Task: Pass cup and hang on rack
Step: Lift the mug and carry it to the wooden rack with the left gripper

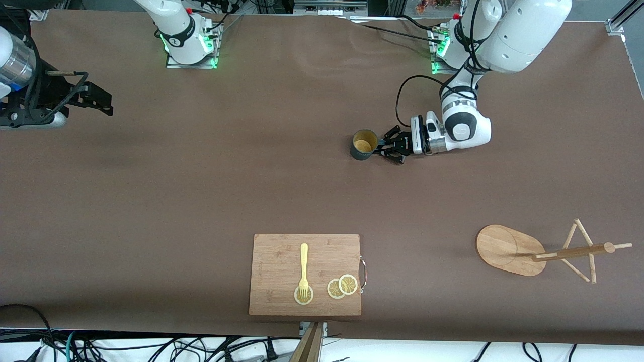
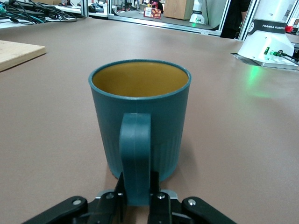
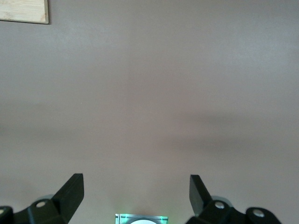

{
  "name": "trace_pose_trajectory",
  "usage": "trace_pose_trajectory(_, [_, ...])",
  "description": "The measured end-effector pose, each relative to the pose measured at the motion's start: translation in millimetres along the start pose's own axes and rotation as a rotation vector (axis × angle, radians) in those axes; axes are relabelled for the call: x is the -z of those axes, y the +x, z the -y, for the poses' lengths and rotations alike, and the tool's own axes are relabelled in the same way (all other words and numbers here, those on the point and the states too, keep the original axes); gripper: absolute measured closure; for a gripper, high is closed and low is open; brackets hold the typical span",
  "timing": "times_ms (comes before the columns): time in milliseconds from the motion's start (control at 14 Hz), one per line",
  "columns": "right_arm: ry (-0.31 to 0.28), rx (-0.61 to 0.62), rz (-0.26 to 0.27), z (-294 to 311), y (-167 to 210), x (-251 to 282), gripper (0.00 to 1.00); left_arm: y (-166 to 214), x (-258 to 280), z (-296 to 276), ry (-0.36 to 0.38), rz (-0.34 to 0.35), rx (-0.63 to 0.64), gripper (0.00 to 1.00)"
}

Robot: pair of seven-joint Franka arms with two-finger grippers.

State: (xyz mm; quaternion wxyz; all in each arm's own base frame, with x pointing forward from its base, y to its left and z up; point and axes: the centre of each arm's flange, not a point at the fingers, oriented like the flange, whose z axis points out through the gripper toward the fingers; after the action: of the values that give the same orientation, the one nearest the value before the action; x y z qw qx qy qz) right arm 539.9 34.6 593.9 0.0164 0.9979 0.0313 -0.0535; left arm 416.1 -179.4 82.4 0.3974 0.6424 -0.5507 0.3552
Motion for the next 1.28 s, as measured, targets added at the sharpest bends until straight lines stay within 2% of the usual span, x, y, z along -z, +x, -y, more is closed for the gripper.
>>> trace_pose_trajectory(356, [0.0,-0.003,0.004,-1.6,0.2,-0.9,0.0,12.4,11.6,10.4,0.046,-0.016,0.097,0.79])
trace_pose_trajectory(712, [0.001,-0.004,0.005,-2.0,0.4,-1.4,0.0,46.0,36.0,26.7,0.053,-0.019,0.386,0.79])
trace_pose_trajectory(926, [0.001,-0.004,0.005,-2.0,0.5,-1.6,0.0,69.2,68.3,41.3,0.05,0.029,0.607,0.79])
trace_pose_trajectory(1139, [0.001,-0.004,0.006,-2.1,0.6,-1.7,0.0,105.7,128.0,64.4,0.08,0.124,0.775,0.79])
trace_pose_trajectory(1282, [0.001,-0.004,0.006,-2.2,0.6,-1.8,0.0,131.7,167.2,76.8,0.085,0.137,0.891,0.79])
